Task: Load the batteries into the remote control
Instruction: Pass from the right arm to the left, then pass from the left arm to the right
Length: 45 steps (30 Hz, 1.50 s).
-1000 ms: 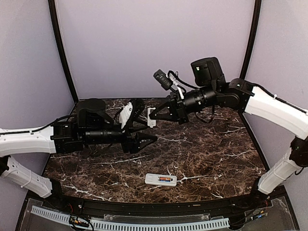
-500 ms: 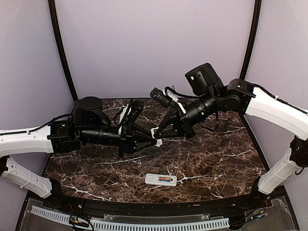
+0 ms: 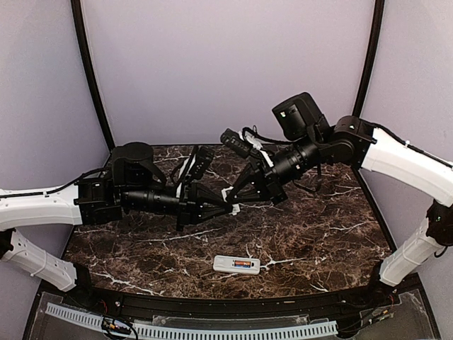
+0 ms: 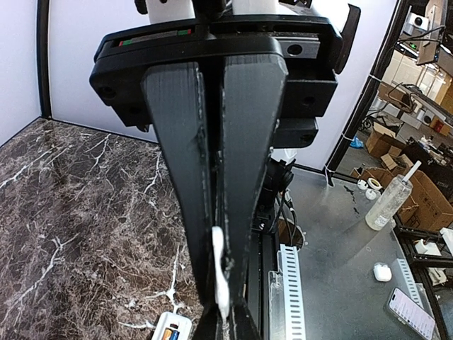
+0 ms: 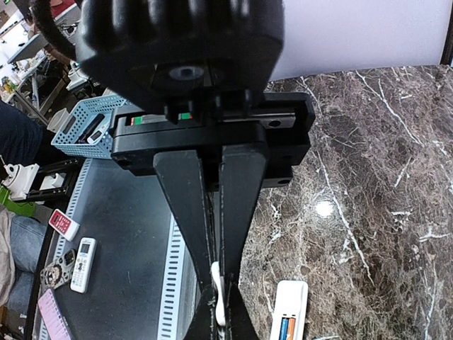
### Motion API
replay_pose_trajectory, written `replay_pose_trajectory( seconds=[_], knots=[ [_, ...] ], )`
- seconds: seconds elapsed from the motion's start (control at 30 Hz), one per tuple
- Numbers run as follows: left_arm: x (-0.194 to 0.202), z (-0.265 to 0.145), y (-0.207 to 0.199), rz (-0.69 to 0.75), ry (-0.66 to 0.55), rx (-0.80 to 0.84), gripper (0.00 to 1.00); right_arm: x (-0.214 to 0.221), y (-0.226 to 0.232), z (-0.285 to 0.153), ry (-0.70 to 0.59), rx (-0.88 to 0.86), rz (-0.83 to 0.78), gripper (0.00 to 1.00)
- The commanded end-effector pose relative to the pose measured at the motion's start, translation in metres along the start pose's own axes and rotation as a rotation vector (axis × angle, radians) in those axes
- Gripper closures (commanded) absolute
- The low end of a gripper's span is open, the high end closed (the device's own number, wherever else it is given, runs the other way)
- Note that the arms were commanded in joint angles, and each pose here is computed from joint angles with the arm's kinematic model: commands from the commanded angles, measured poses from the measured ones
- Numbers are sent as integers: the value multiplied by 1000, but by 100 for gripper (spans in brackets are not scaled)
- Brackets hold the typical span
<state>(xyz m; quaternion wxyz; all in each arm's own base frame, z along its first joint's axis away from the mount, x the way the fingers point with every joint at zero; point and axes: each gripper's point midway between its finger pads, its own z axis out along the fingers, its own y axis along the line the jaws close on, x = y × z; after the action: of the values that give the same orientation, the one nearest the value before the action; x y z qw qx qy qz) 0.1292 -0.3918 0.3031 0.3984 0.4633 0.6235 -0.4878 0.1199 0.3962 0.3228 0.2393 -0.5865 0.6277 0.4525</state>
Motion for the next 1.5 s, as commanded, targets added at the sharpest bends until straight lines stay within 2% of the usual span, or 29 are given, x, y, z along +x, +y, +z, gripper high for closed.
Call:
replay_pose_trajectory(
  seconds=[0.0,0.1,0.2,0.3,0.37,0.53,0.63,0.77,0.87,1.03,1.37,1.47],
  knots=[
    [-17,-5,1,17,-86,-21,100,-19,9,-3,-63,-8,-52,99],
    [-19,-8,2,18,-113,-30,100,-21,9,-4,-77,2,-57,90],
    [-22,-10,1,27,-134,-34,100,-23,8,-5,-87,9,-62,88],
    [-22,-13,-1,35,-143,-27,100,-24,8,-4,-88,6,-63,98],
    [-22,-14,-3,39,-147,-17,100,-23,8,-4,-85,6,-60,98],
    [-25,-19,0,35,-182,-41,100,-27,8,-7,-102,19,-60,67],
    [-24,-19,4,17,-202,-58,100,-37,10,-13,-143,33,-78,55],
    [-32,-24,6,-12,-270,-73,100,-58,12,-34,-265,97,-113,49],
    [-48,-34,2,-2,-358,-69,100,-68,2,-52,-436,157,-71,48],
    [-73,-47,-6,31,-470,-59,100,-55,-12,-43,-562,130,64,52],
    [-76,-46,-10,34,-485,-39,100,-59,13,-25,-574,-24,-43,55],
    [-76,-46,-10,44,-477,-43,100,-59,15,-26,-569,-29,-59,60]
  ],
)
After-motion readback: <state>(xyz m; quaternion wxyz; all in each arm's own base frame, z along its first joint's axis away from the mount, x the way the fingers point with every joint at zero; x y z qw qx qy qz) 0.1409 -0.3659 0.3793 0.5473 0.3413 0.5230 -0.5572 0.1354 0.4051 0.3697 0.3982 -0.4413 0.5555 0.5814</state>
